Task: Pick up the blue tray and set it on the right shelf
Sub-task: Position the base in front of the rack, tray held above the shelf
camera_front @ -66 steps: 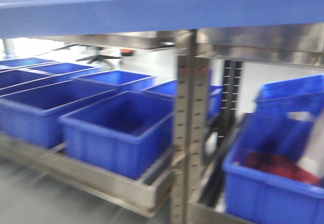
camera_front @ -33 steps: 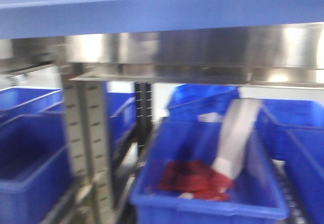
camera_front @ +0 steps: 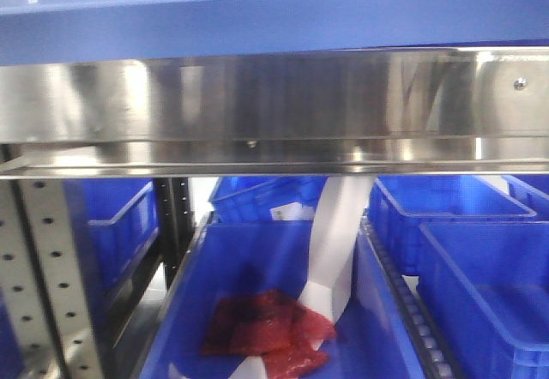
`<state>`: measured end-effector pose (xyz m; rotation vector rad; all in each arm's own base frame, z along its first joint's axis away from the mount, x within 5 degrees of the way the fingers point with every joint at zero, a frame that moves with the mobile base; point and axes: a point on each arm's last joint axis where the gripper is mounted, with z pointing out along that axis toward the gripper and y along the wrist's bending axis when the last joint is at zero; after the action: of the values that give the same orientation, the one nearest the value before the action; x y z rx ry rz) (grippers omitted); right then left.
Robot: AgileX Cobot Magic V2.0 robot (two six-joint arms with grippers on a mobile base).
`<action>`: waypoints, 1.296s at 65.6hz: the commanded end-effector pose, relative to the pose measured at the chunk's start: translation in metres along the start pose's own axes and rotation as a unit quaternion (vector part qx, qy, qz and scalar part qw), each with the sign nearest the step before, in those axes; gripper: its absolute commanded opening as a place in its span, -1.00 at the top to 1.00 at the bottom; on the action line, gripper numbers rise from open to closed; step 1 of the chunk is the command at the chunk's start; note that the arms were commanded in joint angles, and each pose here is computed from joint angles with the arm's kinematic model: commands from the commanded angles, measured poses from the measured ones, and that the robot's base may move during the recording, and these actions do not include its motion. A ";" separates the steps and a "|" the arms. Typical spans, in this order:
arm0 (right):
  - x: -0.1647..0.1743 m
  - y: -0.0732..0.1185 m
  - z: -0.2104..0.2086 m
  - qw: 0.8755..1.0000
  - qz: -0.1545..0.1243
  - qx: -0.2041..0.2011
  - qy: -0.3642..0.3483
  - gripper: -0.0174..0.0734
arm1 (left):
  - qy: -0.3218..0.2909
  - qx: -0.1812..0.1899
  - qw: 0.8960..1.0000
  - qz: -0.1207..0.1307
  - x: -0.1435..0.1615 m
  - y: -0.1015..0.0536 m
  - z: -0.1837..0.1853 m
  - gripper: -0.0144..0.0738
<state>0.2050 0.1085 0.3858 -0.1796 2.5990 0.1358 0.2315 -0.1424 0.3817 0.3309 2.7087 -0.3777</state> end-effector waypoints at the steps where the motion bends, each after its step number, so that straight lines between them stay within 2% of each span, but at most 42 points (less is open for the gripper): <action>1: -0.008 0.001 -0.016 0.998 -0.016 -0.018 -0.060 0.49 | 0.026 0.018 0.999 0.020 0.011 -0.006 -0.018 0.76; 85: -0.008 0.001 -0.016 0.998 -0.016 -0.018 -0.060 0.49 | 0.026 0.018 0.999 0.020 0.011 -0.006 -0.018 0.76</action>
<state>0.2050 0.1085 0.3858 -0.1796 2.5990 0.1358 0.2313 -0.1423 0.3816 0.3312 2.7104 -0.3770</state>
